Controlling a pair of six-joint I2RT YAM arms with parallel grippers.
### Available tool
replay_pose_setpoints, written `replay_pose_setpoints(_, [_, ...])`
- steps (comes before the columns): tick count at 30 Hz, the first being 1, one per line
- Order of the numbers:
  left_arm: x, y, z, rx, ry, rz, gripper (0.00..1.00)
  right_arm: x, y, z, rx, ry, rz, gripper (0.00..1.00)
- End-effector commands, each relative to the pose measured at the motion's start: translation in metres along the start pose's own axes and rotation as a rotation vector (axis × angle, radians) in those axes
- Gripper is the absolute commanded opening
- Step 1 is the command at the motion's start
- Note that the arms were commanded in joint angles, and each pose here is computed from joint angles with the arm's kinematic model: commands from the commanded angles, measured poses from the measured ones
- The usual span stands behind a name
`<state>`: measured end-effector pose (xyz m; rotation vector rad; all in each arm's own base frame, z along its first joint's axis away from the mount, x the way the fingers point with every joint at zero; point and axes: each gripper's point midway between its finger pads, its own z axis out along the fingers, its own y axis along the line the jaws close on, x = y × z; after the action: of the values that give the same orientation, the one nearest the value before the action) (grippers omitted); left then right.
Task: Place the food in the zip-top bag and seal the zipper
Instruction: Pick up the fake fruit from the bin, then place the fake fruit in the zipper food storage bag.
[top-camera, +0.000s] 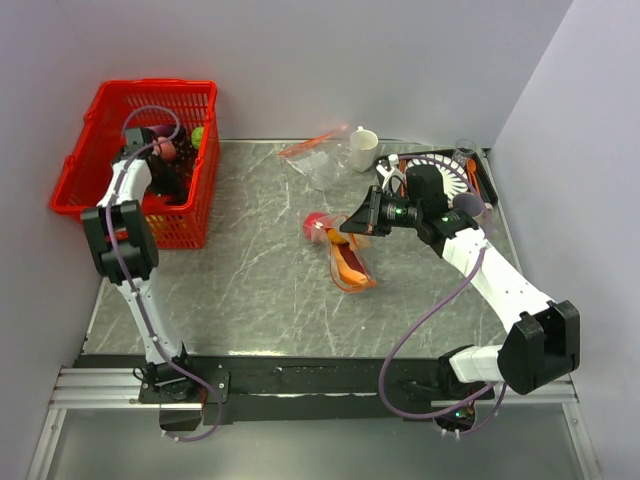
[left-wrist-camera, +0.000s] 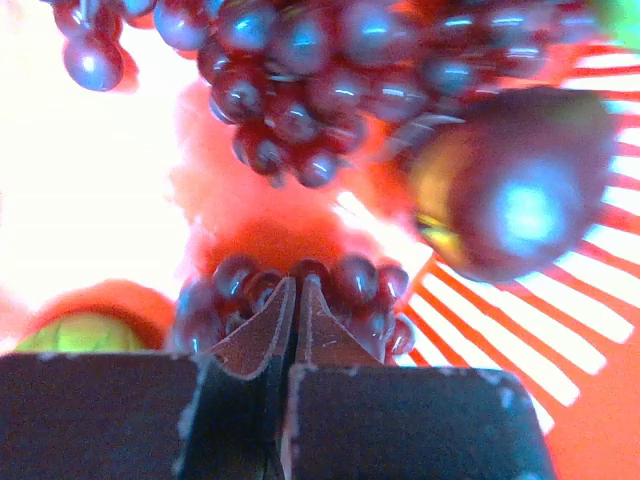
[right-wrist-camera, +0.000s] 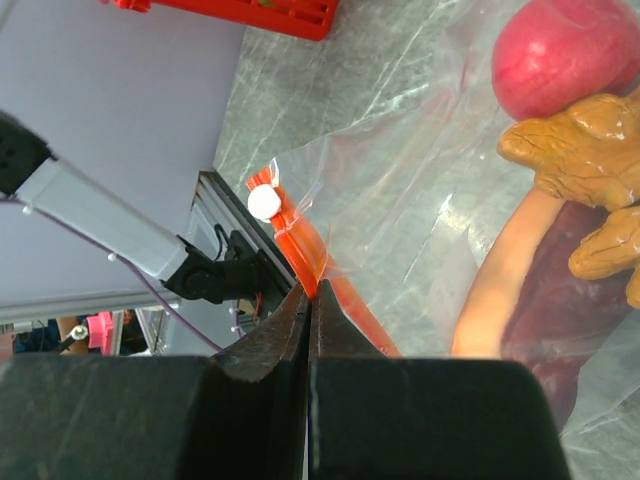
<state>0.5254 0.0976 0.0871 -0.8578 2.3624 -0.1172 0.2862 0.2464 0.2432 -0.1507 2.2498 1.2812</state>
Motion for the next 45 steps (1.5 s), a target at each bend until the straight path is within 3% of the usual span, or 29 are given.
replay_pose_setpoints(1, [-0.040,-0.034,-0.075,0.118,-0.116,0.039,0.01,-0.011,0.015,-0.004,-0.057,-0.033,-0.038,0.00])
replay_pose_setpoints(16, [-0.107,-0.060,-0.210,0.205,-0.400,0.040,0.01,-0.010,0.015,-0.006,-0.054,-0.040,-0.035,0.00])
replay_pose_setpoints(27, [-0.137,-0.090,-0.346,0.405,-0.642,0.026,0.01,-0.011,0.015,-0.006,-0.050,-0.043,-0.030,0.00])
replay_pose_setpoints(29, [-0.136,-0.097,-0.371,0.470,-0.675,0.016,0.01,-0.012,0.016,-0.007,-0.051,-0.047,-0.034,0.00])
replay_pose_setpoints(37, [-0.086,-0.156,-0.447,0.911,-0.599,0.001,0.01,-0.020,0.021,-0.006,-0.057,-0.057,-0.030,0.00])
replay_pose_setpoints(45, [-0.025,-0.214,-0.492,1.143,-0.513,0.073,0.01,-0.032,0.029,-0.007,-0.057,-0.078,-0.028,0.00])
